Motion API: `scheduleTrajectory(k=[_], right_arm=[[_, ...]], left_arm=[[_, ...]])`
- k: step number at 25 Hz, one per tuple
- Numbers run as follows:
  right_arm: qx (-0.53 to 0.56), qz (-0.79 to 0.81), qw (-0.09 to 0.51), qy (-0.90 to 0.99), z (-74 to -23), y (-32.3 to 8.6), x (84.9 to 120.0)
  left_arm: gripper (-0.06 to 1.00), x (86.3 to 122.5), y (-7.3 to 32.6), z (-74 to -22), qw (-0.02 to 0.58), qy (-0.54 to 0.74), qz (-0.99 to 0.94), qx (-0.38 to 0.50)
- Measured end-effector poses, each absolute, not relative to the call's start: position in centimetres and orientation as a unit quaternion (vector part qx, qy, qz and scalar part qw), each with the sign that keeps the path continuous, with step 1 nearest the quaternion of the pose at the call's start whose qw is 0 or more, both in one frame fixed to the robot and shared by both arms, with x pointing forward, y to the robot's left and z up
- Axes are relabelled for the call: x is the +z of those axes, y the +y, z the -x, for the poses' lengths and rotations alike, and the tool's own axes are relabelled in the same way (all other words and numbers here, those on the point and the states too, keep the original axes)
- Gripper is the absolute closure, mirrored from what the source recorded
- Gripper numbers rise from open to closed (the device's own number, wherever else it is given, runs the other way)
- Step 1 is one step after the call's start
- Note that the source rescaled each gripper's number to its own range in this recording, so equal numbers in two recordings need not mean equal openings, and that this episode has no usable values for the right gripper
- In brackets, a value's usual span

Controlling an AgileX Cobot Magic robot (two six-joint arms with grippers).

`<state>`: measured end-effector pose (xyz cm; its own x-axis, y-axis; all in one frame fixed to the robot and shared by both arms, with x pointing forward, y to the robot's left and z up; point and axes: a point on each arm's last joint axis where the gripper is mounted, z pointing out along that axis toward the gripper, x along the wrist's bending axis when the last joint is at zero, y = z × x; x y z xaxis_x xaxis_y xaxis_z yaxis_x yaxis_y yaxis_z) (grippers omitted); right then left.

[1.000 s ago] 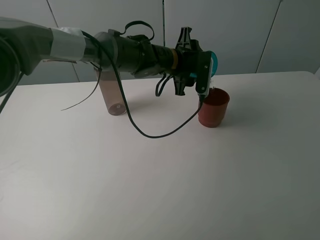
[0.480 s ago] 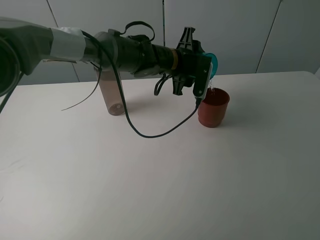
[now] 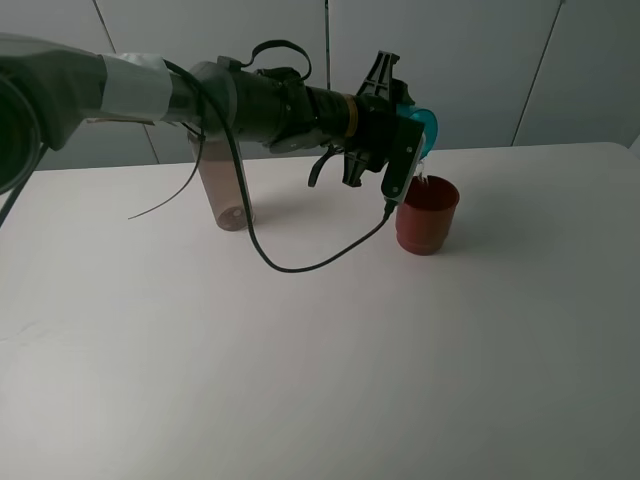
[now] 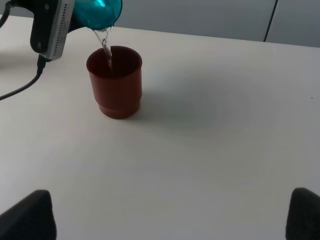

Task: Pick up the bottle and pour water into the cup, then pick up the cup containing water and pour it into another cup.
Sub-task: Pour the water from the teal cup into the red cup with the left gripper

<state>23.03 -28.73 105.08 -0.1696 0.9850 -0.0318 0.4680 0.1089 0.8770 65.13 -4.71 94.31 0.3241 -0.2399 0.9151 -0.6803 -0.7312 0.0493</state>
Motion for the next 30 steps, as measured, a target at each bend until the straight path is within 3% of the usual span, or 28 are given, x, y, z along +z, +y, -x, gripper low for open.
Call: scheduleTrajectory(k=[30], right_arm=[[0.381,-0.548,0.339,0.663,-23.03,-28.73,105.08]], left_arm=[[0.89,94.52,-5.63,-64.44,0.178,-0.388,-0.733,0.529]])
